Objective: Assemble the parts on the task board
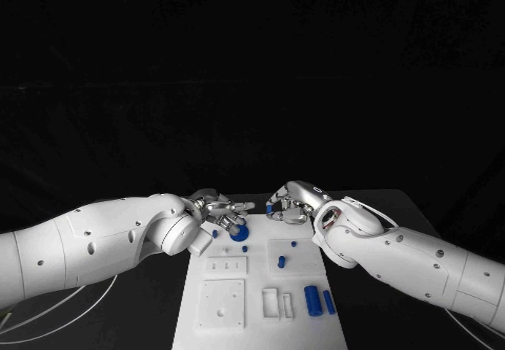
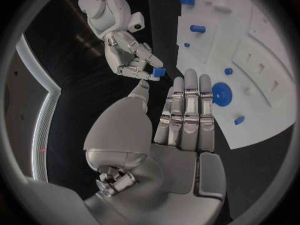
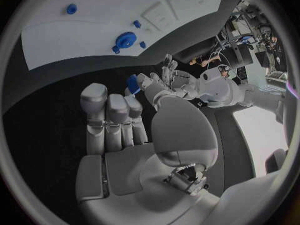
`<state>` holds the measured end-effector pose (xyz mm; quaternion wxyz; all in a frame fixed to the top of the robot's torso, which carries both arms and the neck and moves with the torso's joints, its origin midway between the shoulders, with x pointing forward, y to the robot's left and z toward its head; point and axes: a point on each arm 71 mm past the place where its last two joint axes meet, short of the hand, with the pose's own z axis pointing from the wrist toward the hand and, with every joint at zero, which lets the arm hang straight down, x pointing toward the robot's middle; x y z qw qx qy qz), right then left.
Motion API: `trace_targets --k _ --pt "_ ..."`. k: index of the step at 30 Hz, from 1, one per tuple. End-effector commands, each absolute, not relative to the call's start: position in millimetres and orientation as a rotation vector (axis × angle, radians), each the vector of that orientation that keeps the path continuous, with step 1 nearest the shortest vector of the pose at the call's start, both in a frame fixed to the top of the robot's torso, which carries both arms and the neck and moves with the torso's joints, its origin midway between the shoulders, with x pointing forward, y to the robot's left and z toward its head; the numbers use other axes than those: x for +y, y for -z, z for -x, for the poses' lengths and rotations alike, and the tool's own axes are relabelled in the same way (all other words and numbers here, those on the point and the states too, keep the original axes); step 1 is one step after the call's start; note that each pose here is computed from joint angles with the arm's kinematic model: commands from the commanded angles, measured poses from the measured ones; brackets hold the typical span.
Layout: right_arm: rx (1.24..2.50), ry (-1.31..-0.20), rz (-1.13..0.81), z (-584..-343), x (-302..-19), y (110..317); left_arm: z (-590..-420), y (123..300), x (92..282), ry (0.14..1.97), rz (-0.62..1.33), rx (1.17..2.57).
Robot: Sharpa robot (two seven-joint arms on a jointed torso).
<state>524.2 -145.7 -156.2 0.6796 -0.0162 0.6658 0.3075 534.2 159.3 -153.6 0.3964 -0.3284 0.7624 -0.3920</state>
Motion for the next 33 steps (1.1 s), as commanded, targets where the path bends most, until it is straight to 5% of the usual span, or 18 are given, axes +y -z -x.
trace_targets --k 1,33 --pt "1.498 -0.682 0.047 -522.1 -139.2 155.3 -533.7 154.5 154.4 0.948 0.804 1.976" --pt "1.547 -0.725 0.095 -511.8 -109.5 163.0 -531.3 153.6 133.7 0.979 0.775 1.985"
